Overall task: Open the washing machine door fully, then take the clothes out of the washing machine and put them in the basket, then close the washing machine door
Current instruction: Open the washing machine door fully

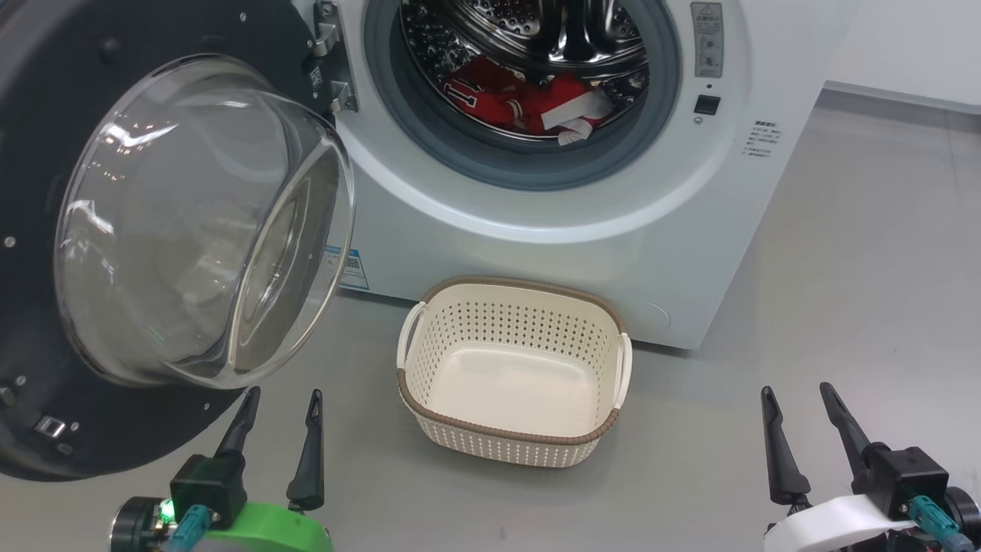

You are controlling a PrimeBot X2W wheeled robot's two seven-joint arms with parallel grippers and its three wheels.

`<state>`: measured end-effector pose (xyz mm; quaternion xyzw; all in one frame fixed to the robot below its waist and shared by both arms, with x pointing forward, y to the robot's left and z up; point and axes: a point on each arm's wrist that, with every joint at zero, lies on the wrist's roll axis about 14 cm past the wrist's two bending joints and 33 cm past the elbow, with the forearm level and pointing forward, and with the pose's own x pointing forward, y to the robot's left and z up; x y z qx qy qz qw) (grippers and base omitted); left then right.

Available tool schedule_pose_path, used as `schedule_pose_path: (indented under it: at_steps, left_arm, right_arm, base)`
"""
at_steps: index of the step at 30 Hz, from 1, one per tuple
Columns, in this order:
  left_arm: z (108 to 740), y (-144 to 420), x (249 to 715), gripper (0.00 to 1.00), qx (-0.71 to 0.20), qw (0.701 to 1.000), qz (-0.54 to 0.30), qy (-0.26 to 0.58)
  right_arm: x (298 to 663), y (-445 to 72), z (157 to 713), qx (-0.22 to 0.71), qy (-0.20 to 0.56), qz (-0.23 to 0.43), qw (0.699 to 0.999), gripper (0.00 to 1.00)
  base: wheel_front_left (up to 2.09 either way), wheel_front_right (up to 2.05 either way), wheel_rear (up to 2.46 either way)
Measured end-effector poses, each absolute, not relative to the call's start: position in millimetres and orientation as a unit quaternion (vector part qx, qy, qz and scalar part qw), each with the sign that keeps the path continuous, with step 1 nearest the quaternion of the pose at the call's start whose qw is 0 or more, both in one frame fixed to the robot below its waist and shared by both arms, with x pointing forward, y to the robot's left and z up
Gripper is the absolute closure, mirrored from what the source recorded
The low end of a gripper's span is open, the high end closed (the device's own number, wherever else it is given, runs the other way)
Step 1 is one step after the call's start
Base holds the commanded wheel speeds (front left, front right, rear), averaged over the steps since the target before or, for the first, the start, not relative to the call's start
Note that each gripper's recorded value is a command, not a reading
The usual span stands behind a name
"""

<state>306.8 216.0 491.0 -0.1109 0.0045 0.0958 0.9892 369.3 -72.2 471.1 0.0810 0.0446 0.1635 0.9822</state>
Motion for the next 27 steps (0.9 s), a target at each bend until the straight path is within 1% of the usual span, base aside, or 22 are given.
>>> schedule_pose_path:
  at_steps: [20, 27]
  left_arm:
    - [501.6, 167.8, 335.1, 0.00, -0.110, 0.994, 0.012, 0.008]
    - [495.8, 153.3, 337.4, 0.00, -0.110, 0.994, -0.009, 0.025]
  right_arm:
    - [348.9, -118.4, 473.7, 0.084, 0.036, 0.091, 0.992, 0.00]
    - [339.8, -133.7, 474.8, 0.087, 0.032, 0.064, 0.994, 0.00]
  base:
    - [0.00, 0.00, 0.00]
    - [0.00, 0.00, 0.00]
